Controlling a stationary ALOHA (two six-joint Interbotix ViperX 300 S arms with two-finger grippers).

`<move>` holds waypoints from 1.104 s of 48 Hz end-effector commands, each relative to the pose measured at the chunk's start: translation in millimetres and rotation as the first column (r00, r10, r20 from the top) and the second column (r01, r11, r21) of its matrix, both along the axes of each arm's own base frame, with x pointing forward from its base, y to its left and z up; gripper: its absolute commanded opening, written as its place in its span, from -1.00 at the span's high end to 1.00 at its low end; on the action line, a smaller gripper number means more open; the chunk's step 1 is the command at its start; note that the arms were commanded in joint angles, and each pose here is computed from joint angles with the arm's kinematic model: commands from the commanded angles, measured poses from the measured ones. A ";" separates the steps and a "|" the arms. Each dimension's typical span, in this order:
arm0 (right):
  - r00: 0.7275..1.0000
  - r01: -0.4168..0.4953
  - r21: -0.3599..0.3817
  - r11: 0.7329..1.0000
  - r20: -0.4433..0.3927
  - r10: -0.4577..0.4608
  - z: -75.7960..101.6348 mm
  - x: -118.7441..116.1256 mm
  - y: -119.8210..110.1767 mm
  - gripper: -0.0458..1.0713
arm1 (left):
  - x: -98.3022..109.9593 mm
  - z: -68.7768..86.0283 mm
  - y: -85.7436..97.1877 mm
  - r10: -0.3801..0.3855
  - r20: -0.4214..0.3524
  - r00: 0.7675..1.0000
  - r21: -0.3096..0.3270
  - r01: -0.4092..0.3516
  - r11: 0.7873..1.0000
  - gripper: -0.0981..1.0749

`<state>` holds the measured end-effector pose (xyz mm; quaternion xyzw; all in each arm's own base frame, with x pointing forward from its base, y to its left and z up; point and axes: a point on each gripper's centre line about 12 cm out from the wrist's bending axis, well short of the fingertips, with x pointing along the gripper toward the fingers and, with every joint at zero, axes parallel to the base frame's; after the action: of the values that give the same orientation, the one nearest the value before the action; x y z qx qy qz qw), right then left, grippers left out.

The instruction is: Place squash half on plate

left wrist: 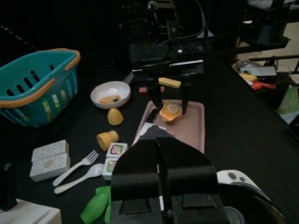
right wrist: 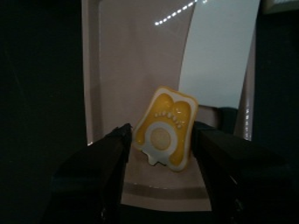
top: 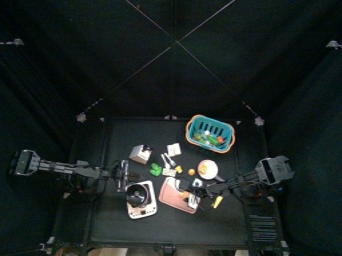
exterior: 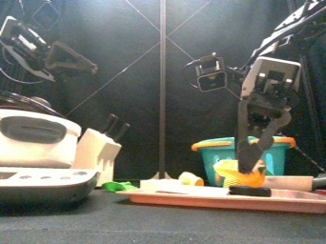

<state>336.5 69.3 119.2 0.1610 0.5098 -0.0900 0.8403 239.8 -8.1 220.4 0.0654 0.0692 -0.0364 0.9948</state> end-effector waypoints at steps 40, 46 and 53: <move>0.999 0.047 0.013 0.999 0.005 -0.047 28.3 1.1 -1.5 -0.84 | 1.3 3.4 1.8 0.011 0.015 1.000 -0.010 -0.010 1.000 0.42; 0.998 0.054 0.023 0.998 0.022 -0.054 36.1 -1.7 -2.5 -0.84 | 1.8 3.6 2.0 0.013 0.015 1.000 -0.014 -0.012 1.000 0.42; 0.995 0.092 0.057 0.994 0.043 -0.095 47.5 -7.4 -5.2 -0.84 | 1.8 3.6 2.4 0.017 0.015 1.000 -0.020 -0.017 1.000 0.42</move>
<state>330.6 65.4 146.4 0.1871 0.5084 -0.1132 0.8329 238.9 -6.2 219.2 0.0570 0.0710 -0.0303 0.9954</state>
